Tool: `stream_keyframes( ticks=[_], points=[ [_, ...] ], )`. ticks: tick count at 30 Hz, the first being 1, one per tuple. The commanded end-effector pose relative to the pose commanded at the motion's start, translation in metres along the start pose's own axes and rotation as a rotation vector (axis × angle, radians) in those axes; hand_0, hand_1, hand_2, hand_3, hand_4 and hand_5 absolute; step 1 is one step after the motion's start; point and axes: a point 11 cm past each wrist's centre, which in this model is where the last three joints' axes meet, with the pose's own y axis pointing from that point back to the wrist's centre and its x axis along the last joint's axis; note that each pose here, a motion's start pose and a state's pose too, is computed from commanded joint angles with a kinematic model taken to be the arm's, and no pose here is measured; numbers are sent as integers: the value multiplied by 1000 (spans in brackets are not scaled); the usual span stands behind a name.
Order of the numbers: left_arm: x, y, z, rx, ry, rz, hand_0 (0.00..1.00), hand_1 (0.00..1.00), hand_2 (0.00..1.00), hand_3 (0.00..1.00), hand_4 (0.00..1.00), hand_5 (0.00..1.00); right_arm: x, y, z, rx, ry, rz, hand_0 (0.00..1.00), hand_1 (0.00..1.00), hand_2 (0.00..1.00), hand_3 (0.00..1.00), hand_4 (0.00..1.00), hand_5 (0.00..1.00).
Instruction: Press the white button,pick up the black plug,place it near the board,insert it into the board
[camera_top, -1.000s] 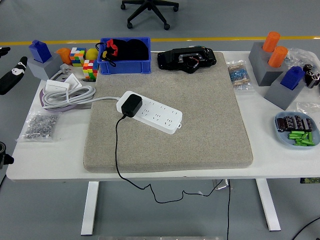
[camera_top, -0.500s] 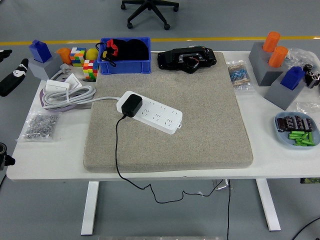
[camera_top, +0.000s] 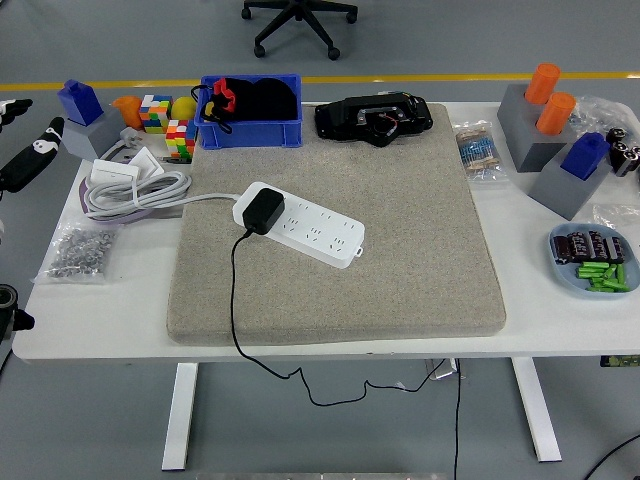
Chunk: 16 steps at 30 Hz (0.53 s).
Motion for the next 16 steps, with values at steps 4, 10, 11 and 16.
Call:
stream_keyframes(
  ticks=[4, 10, 11, 16],
  points=[
    [-1, 0, -1, 4, 0, -4, 889, 868, 810, 751, 769, 517, 0, 0, 1, -2, 0, -1, 636, 575, 608, 542, 650, 324],
    [-2, -1, 1, -1, 5, -5, 889, 867, 810, 751, 770, 516, 1, 0, 0, -2, 0, 1, 638, 574, 609, 543, 650, 324],
    [-3, -1, 2, -2, 7, -6, 889, 867, 810, 751, 770, 516, 1, 0, 0, 0, 0, 2, 638, 574, 609, 543, 650, 324],
    [-5, -4, 7, -10, 14, -9, 889, 868, 810, 752, 771, 517, 3, 0, -5, 7, -2, 4, 637, 575, 608, 542, 649, 324]
  ],
)
